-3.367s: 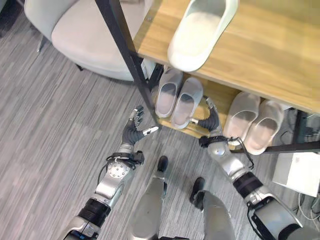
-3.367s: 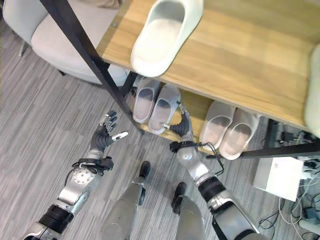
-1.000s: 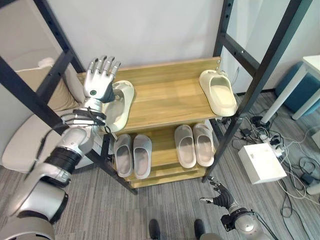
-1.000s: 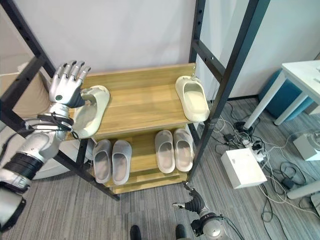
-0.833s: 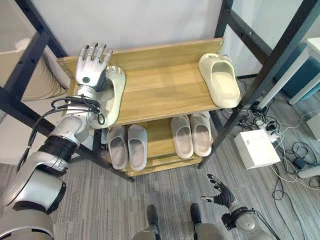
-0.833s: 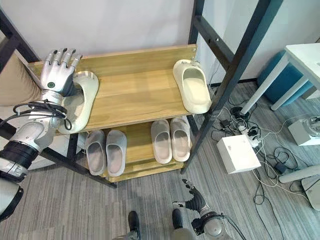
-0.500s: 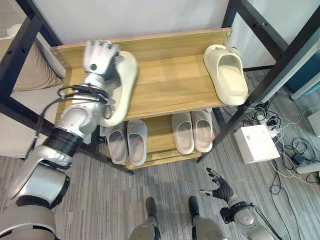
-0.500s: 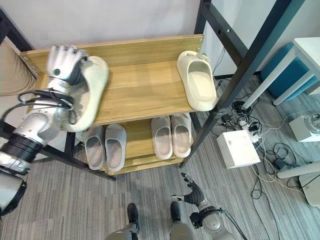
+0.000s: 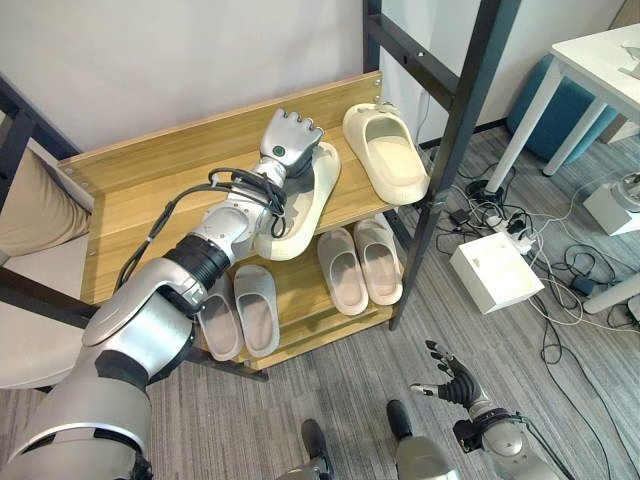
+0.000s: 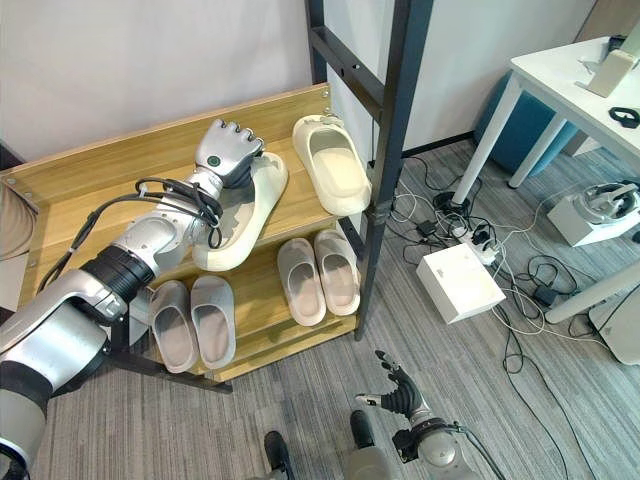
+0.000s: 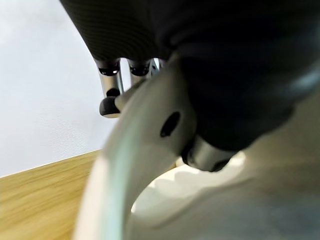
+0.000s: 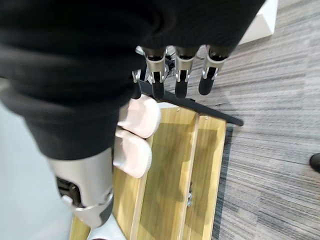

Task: Arrange the slippers neatly on the shoe rack.

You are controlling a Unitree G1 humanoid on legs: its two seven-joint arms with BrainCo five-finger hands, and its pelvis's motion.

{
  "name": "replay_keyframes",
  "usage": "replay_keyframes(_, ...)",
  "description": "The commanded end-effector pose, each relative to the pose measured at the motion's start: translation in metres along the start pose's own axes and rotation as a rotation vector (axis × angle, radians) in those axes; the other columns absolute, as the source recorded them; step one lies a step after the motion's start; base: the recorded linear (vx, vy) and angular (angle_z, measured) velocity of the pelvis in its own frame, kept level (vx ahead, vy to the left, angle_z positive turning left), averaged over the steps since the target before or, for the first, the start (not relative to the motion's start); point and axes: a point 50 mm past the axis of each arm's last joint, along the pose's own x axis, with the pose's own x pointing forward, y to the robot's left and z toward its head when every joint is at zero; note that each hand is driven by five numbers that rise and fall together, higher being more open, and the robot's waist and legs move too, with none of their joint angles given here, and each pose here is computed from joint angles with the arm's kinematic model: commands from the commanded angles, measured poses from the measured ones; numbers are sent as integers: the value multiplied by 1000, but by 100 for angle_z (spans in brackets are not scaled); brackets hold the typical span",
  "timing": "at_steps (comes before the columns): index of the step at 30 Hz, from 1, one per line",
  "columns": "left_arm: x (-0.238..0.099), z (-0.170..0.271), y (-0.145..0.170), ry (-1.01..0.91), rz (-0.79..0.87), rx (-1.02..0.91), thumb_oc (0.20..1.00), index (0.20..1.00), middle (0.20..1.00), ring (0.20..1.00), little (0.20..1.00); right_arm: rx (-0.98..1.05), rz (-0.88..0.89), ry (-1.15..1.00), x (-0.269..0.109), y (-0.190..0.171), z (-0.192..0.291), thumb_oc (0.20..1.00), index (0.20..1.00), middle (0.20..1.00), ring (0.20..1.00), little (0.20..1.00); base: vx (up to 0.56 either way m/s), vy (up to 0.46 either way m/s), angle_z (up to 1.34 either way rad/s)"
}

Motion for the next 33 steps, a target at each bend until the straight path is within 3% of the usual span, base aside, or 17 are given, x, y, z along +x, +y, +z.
replay_keyframes(1, 26, -38, 44, 128, 96, 62, 200, 200, 200, 200, 200, 29, -42, -123, 3, -17, 26, 1000, 1000, 1000, 1000, 1000, 14, -37, -5)
replay_keyframes(14, 27, -64, 23, 407, -69, -82, 200, 200, 200, 200, 200, 38, 3, -143, 4, -13, 31, 1000, 1000, 1000, 1000, 1000, 18, -33, -1)
replay_keyframes(21, 43, -39, 40, 347, 17, -187, 200, 200, 200, 200, 200, 41, 22, -140, 5, -8, 31, 1000, 1000, 1000, 1000, 1000, 6, -13, 3)
replay_keyframes(22, 45, -34, 42, 339, 37, -218, 307, 307, 307, 307, 307, 43, 20, -139, 6, -7, 31, 1000, 1000, 1000, 1000, 1000, 4, -14, 6)
replay_keyframes(23, 48, -29, 47, 325, 63, -246, 1000, 1000, 1000, 1000, 1000, 45, 19, -139, 6, -7, 31, 1000, 1000, 1000, 1000, 1000, -5, -15, 9)
replay_keyframes(33, 54, 2, 69, 247, 240, -482, 1000, 1000, 1000, 1000, 1000, 53, 3, -127, 9, -4, 31, 1000, 1000, 1000, 1000, 1000, -3, -2, 3)
